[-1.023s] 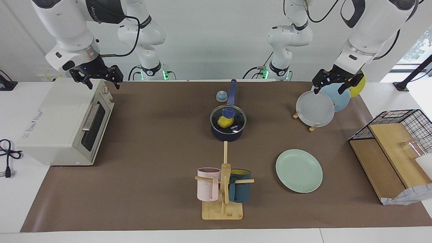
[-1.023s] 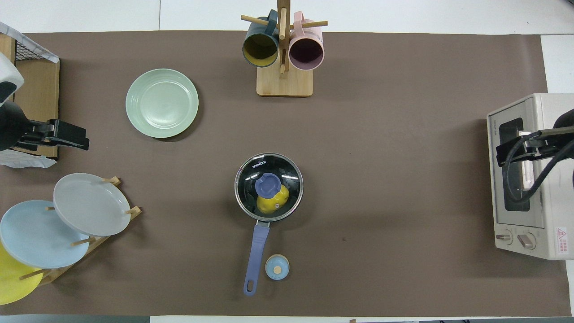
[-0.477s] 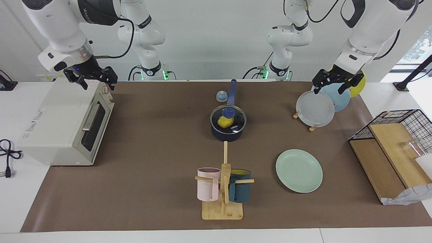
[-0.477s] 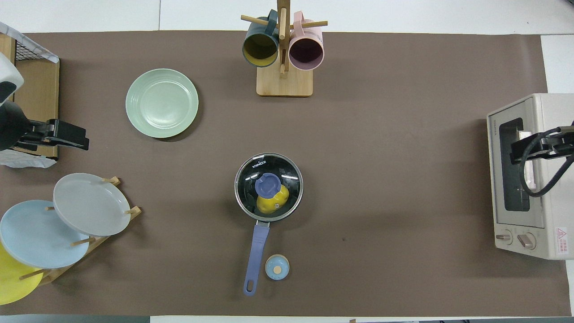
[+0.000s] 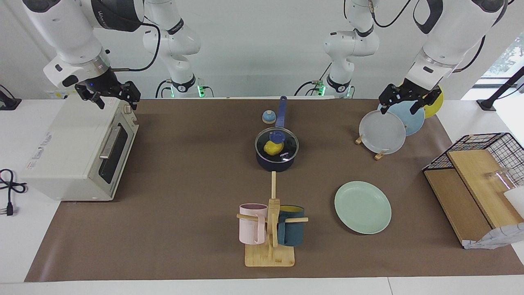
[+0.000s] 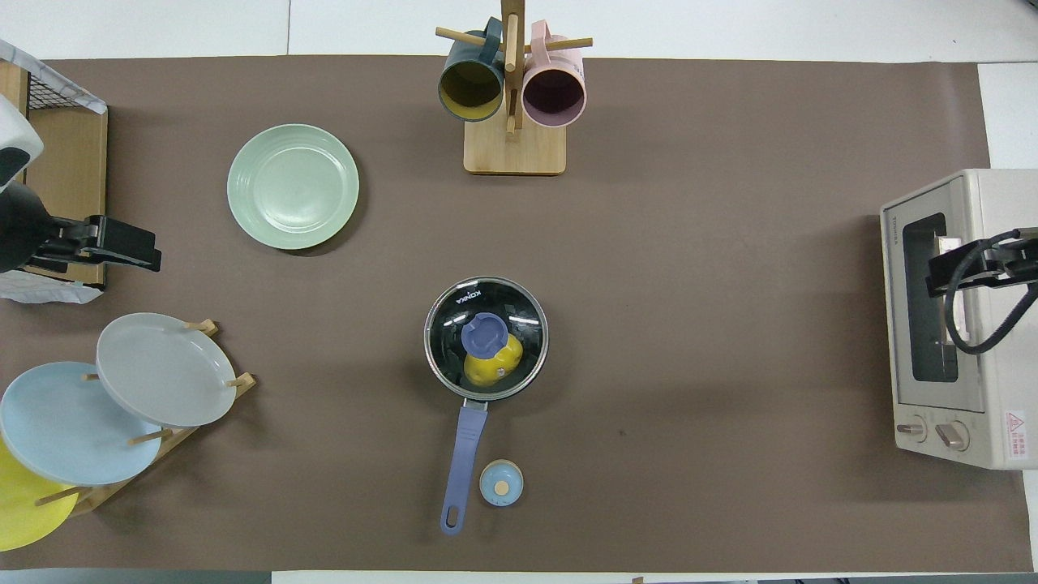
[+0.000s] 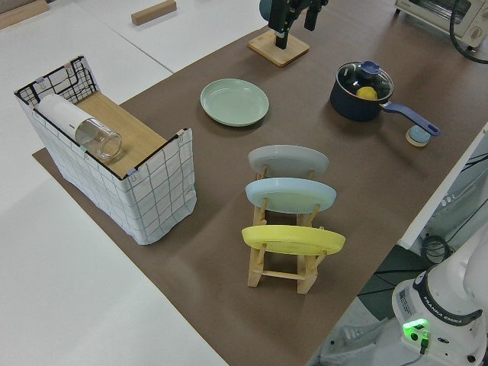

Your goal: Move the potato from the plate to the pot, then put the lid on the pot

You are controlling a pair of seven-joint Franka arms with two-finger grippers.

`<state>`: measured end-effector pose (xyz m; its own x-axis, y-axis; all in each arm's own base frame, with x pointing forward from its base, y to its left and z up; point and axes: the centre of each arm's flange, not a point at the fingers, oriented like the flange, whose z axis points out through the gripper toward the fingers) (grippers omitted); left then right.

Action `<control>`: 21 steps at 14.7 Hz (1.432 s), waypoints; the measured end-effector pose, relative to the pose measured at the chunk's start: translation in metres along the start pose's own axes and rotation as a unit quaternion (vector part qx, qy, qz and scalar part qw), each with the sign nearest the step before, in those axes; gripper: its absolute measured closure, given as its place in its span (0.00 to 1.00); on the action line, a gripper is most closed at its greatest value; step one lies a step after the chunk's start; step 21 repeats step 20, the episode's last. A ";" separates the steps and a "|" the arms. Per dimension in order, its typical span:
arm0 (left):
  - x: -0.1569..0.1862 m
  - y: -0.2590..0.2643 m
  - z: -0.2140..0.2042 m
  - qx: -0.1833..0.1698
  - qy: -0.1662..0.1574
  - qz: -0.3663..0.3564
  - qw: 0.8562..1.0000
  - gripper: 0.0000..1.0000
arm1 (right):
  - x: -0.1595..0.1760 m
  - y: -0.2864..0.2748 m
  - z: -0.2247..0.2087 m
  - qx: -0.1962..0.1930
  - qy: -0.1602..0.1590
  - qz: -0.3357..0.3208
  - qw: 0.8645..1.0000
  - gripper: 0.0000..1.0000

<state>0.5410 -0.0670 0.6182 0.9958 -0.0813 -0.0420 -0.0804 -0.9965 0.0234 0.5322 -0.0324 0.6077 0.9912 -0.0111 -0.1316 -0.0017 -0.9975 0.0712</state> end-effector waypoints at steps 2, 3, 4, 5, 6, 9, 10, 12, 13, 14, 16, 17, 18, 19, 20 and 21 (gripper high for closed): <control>0.000 0.000 0.000 0.000 0.000 0.000 1.000 0.00 | 0.000 0.000 0.000 0.000 0.000 0.000 1.000 0.00; 0.000 0.000 0.000 0.000 0.000 0.000 1.000 0.00 | 0.000 0.000 0.000 0.000 0.000 0.000 1.000 0.00; 0.000 0.000 0.000 0.000 0.000 0.000 1.000 0.00 | 0.000 0.000 0.000 0.000 0.000 0.000 1.000 0.00; 0.000 0.000 0.000 0.000 0.000 0.000 1.000 0.00 | 0.000 0.000 0.000 0.000 0.001 0.000 1.000 0.00; 0.000 0.000 0.000 0.000 0.000 0.000 1.000 0.00 | 0.001 -0.001 -0.001 0.000 0.004 -0.001 1.000 0.00; 0.000 0.000 0.000 0.000 0.000 0.000 1.000 0.00 | 0.005 -0.005 -0.004 0.023 0.022 -0.002 0.999 0.00; 0.000 0.000 0.000 0.000 0.000 0.000 1.000 0.00 | 0.005 -0.006 -0.004 0.031 0.024 -0.002 0.999 0.00; 0.000 0.000 0.000 0.000 0.000 0.000 1.000 0.00 | 0.005 -0.008 -0.004 0.035 0.026 -0.013 0.999 0.00; 0.000 0.000 0.000 0.000 0.000 0.000 1.000 0.00 | 0.006 -0.008 -0.005 0.035 0.026 -0.018 0.999 0.00; 0.000 0.000 0.000 0.000 0.000 0.000 1.000 0.00 | 0.006 -0.008 -0.005 0.035 0.027 -0.020 0.999 0.00; 0.000 0.000 0.000 0.000 0.000 0.000 1.000 0.00 | 0.006 -0.009 -0.005 0.035 0.027 -0.021 0.999 0.00; 0.000 0.000 0.000 0.000 0.000 0.000 1.000 0.00 | 0.006 -0.009 -0.005 0.035 0.027 -0.021 0.999 0.00; 0.000 0.000 0.000 0.000 0.000 0.000 1.000 0.00 | 0.006 -0.009 -0.005 0.035 0.027 -0.022 0.999 0.00; 0.000 0.000 0.000 0.000 0.000 0.000 1.000 0.00 | 0.006 -0.009 -0.005 0.035 0.027 -0.022 0.999 0.00; 0.000 0.000 0.000 0.000 0.000 0.000 1.000 0.00 | 0.006 -0.009 -0.005 0.035 0.027 -0.022 0.999 0.00; 0.000 0.000 0.000 0.000 0.000 0.000 1.000 0.00 | 0.006 -0.009 -0.005 0.035 0.027 -0.022 0.999 0.00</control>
